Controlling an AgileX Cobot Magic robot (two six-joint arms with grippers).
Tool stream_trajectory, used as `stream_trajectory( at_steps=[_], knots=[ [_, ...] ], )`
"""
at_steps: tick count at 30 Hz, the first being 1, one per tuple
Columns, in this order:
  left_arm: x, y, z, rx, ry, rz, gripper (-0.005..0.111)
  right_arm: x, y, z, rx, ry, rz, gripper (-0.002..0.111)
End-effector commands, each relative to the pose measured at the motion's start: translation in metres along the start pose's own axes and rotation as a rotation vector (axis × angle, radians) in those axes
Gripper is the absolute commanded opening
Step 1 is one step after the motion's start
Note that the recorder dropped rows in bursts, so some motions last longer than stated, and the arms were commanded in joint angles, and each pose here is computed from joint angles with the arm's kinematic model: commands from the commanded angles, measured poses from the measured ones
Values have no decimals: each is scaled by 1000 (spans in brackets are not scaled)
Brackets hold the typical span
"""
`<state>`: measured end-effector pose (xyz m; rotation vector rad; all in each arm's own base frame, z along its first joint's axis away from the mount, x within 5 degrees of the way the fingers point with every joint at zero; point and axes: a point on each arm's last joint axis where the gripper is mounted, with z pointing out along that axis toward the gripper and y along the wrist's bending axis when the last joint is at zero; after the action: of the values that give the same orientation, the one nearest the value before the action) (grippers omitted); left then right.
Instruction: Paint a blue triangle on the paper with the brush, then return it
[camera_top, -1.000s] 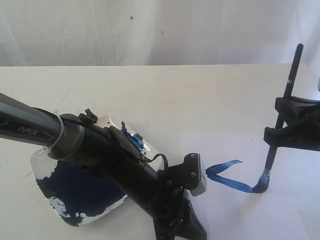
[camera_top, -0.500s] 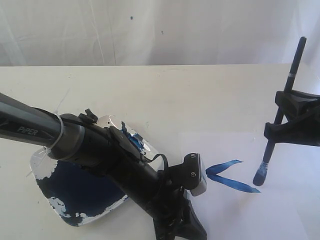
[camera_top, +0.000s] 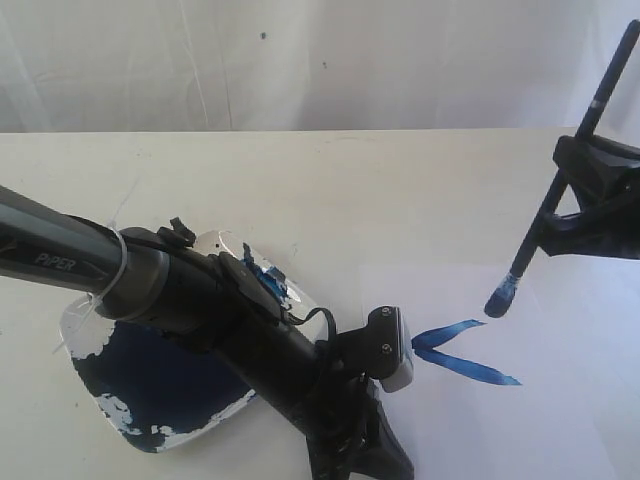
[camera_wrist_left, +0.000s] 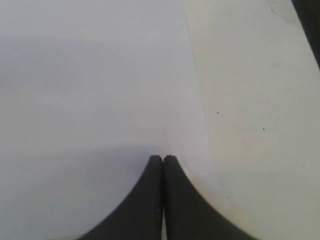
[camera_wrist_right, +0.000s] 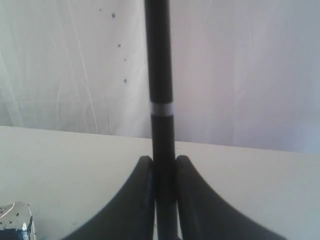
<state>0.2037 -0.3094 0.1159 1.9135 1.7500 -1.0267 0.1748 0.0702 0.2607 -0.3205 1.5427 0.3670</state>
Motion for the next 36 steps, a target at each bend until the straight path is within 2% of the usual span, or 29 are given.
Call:
stream_trajectory(
  at_steps=[1, 5, 18, 36],
  knots=[
    [9, -3, 6, 26, 43, 9, 0, -3, -6, 4, 63, -34, 91, 0],
    [9, -3, 6, 26, 43, 9, 0, -4, -13, 17, 127, -20, 156, 0],
    [9, -3, 6, 26, 43, 9, 0, 17, -18, 45, 150, 79, 173, 0],
    [9, -3, 6, 26, 43, 9, 0, 23, -21, 50, 174, 86, 175, 0]
  ],
)
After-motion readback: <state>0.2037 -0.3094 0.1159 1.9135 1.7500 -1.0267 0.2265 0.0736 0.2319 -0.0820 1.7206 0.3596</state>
